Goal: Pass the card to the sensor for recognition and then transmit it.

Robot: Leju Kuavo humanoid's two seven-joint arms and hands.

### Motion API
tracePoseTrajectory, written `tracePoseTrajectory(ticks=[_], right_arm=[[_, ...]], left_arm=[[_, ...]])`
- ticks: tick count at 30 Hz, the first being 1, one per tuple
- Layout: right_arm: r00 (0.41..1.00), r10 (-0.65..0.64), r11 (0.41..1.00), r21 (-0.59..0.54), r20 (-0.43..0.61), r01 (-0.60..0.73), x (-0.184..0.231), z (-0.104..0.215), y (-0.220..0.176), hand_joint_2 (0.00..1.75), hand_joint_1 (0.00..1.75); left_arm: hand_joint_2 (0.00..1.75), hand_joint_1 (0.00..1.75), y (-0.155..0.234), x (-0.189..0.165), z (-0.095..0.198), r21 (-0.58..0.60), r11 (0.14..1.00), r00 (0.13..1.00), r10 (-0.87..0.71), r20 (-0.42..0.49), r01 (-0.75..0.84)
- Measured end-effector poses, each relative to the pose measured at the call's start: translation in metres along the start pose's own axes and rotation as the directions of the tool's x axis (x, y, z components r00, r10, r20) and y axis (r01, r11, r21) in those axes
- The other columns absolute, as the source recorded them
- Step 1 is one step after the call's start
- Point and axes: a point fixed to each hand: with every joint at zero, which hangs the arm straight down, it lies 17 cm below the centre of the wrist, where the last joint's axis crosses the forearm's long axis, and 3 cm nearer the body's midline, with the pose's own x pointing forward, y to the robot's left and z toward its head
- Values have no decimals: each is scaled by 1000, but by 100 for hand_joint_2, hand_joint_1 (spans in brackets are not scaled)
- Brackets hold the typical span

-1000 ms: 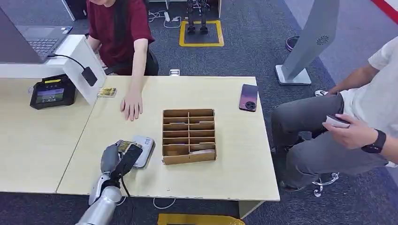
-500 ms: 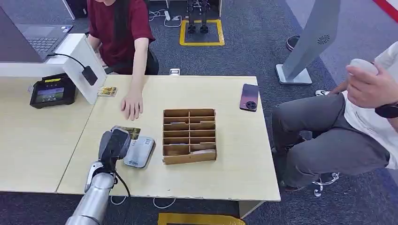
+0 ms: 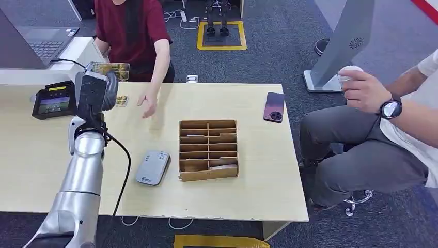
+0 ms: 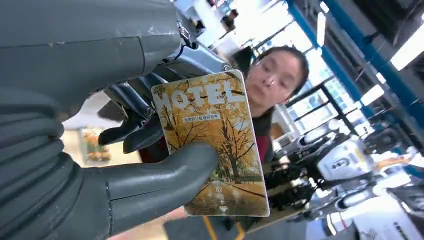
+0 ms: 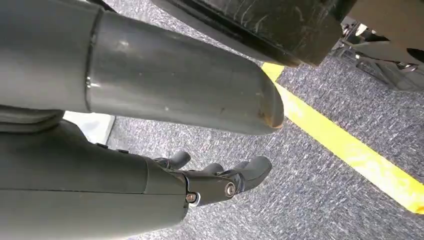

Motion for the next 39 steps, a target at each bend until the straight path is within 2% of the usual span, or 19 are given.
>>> tracePoseTrajectory(ticks=[6,9,12,16,26,27,39], right_arm=[[1000,21,1000,9,15,-21,6,-1,-2,0,0],[999,33,999,5,28,-33,12,-2,-7,0,0],[998,41,999,0,39,-41,17,-4,-12,0,0],[998,47,999,-3,49,-46,20,-4,-13,0,0],[997,54,999,-3,60,-54,21,-4,-13,0,0],[997,55,999,-3,60,-55,22,-4,-13,0,0],[997,56,998,-2,47,-56,19,-4,-13,0,0]], left_arm=[[175,175,39,32,-29,141,931,926,-354,133,336],[175,175,39,34,-32,184,851,839,-519,163,491],[175,175,23,23,-33,178,743,722,-669,178,645],[175,175,7,6,-33,138,663,639,-747,186,735],[175,175,-7,-30,-23,39,629,613,-768,185,776],[175,0,-9,-32,-22,32,629,614,-767,187,777],[175,0,-23,-50,-13,-66,674,674,-718,174,735]])
